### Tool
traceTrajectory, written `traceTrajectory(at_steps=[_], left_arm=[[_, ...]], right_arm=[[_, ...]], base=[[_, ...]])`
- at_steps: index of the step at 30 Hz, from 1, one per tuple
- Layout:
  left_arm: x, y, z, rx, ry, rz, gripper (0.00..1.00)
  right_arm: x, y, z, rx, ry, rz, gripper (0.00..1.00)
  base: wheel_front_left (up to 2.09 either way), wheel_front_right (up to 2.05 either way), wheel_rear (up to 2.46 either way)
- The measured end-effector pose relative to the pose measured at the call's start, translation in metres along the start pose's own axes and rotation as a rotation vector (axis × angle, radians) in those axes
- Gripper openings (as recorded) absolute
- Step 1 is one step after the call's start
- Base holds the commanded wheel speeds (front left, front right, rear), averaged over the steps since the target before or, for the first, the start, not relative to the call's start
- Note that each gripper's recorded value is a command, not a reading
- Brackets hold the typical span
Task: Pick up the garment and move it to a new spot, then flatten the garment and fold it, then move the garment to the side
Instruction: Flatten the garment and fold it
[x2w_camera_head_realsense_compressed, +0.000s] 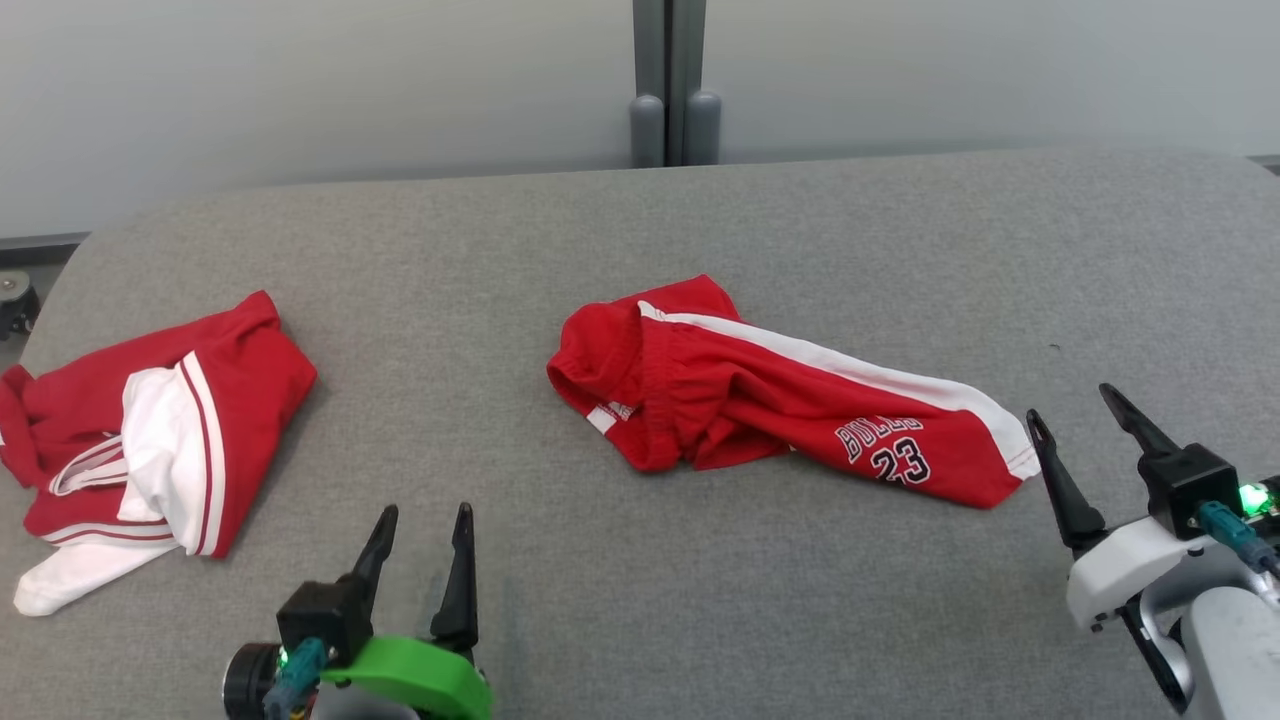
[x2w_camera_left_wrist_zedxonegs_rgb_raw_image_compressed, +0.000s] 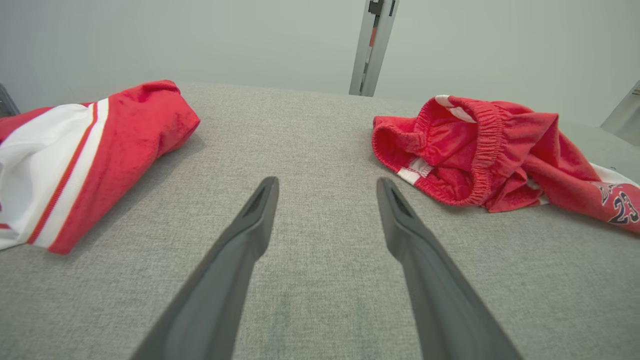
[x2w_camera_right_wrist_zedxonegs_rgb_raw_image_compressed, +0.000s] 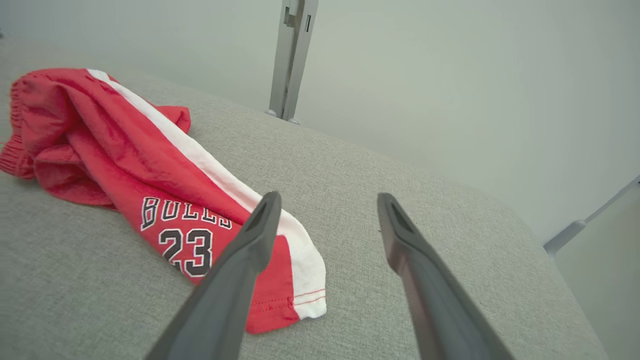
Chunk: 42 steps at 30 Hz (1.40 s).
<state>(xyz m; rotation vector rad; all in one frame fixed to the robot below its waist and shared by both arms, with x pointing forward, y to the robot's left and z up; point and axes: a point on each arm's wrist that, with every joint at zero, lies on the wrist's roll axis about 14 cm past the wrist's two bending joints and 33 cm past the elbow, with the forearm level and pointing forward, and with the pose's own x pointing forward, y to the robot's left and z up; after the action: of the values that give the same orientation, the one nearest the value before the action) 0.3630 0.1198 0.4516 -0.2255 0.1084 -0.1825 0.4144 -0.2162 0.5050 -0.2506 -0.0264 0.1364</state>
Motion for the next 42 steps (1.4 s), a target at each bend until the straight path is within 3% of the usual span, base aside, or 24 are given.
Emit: traceTrajectory(at_steps=[9, 14, 22, 28, 35, 38, 39, 40, 42], left_arm=[[0.070, -0.051, 0.032, 0.014, -0.060, -0.203, 1.00], [0.106, -0.078, 0.020, 0.036, 0.014, -0.305, 1.00], [0.147, -0.112, 0.010, -0.146, 0.177, -0.371, 1.00], [0.152, -0.125, -0.010, -0.150, 0.323, -0.393, 1.00], [0.153, -0.125, -0.021, -0.180, 0.380, -0.369, 1.00], [0.152, -0.128, -0.026, -0.199, 0.403, -0.375, 0.74], [0.152, -0.128, -0.027, -0.204, 0.405, -0.374, 0.69], [0.153, -0.129, -0.027, -0.212, 0.404, -0.376, 0.48], [0.155, -0.129, -0.024, -0.225, 0.389, -0.374, 0.40]], right_arm=[[0.006, 0.021, -0.008, 0.083, 0.004, -0.022, 1.00], [0.014, 0.025, -0.016, 0.091, 0.021, -0.020, 1.00], [0.012, 0.021, -0.028, 0.091, 0.057, -0.043, 1.00], [0.010, 0.024, -0.032, 0.095, 0.071, -0.045, 1.00], [0.011, 0.027, -0.029, 0.096, 0.061, -0.036, 1.00], [0.012, 0.027, -0.027, 0.095, 0.055, -0.036, 1.00], [0.013, 0.027, -0.026, 0.094, 0.054, -0.036, 1.00], [0.013, 0.026, -0.026, 0.093, 0.053, -0.036, 1.00], [0.013, 0.026, -0.026, 0.093, 0.054, -0.037, 1.00]], base=[[0.00, 0.00, 0.00], [0.00, 0.00, 0.00], [0.00, 0.00, 0.00], [0.00, 0.00, 0.00], [0.00, 0.00, 0.00], [0.00, 0.00, 0.00], [0.00, 0.00, 0.00], [0.00, 0.00, 0.00], [0.00, 0.00, 0.00]])
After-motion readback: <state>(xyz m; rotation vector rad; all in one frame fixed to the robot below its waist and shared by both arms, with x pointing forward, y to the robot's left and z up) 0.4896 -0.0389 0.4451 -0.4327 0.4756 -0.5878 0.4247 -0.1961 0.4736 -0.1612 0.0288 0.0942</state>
